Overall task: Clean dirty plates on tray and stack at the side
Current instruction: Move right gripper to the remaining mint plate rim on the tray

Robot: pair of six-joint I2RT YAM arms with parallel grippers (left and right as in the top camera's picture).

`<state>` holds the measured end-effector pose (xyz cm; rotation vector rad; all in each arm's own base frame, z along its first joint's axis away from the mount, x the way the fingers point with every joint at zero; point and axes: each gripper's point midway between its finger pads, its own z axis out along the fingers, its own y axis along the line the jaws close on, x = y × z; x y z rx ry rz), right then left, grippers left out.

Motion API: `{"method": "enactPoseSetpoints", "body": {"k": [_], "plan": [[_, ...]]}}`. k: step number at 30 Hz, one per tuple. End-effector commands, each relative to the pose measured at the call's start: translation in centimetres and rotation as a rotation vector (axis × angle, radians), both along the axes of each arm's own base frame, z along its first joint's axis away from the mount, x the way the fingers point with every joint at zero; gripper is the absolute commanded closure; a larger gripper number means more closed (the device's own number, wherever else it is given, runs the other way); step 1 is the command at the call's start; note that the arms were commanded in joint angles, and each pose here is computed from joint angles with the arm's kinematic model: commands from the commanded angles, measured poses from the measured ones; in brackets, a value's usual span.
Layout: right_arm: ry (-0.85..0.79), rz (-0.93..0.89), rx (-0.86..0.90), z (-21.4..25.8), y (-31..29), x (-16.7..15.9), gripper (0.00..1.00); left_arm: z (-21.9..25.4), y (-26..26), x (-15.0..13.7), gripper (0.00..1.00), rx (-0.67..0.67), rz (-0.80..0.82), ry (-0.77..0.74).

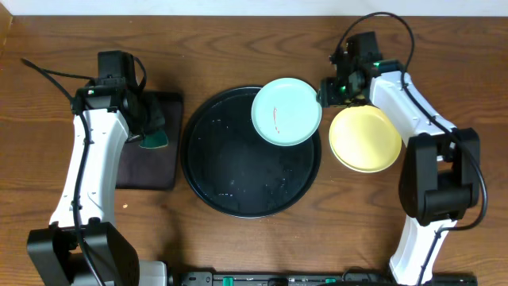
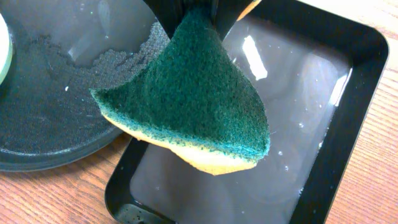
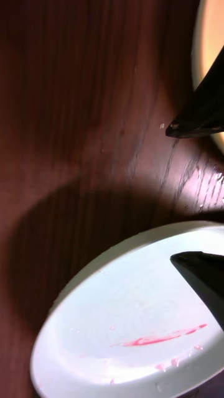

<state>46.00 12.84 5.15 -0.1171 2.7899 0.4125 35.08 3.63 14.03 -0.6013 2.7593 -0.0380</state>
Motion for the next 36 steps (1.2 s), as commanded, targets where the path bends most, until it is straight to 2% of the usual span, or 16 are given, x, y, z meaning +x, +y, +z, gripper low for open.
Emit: {"method": "enactPoseSetpoints", "body": {"k": [1, 5, 6, 8, 11, 22, 27, 36], "plan": [[0.003, 0.04, 0.011, -0.6, 1.6, 0.2, 0.49, 0.5, 0.4, 0.2, 0.93, 0.015, 0.013, -0.013], [0.029, 0.024, 0.013, -1.4, 1.5, 0.1, 0.69, 0.5, 0.4, 0.2, 0.93, 0.015, 0.013, -0.013], [0.031, 0.023, 0.013, -1.5, 1.5, 0.1, 0.71, 0.5, 0.4, 0.2, 0.93, 0.015, 0.013, -0.013], [0.033, 0.021, 0.014, -1.5, 1.6, 0.0, 0.85, 0.5, 0.4, 0.2, 0.93, 0.015, 0.013, -0.013], [0.045, 0.038, 0.032, -1.5, 2.4, -0.4, 0.99, 0.5, 0.4, 0.3, 0.93, 0.015, 0.013, -0.013], [0.134, 0.1, 0.09, 1.1, 8.2, -4.1, 0.99, 0.5, 0.4, 0.2, 0.93, 0.015, 0.013, -0.012], [0.212, 0.105, 0.085, 0.4, 10.1, -6.6, 0.99, 0.5, 0.2, 0.2, 0.93, 0.006, 0.008, -0.009], [0.284, 0.124, 0.049, -2.4, 12.1, -8.7, 0.99, 0.1, -0.9, 0.0, 0.93, -0.036, -0.015, 0.0]]}}
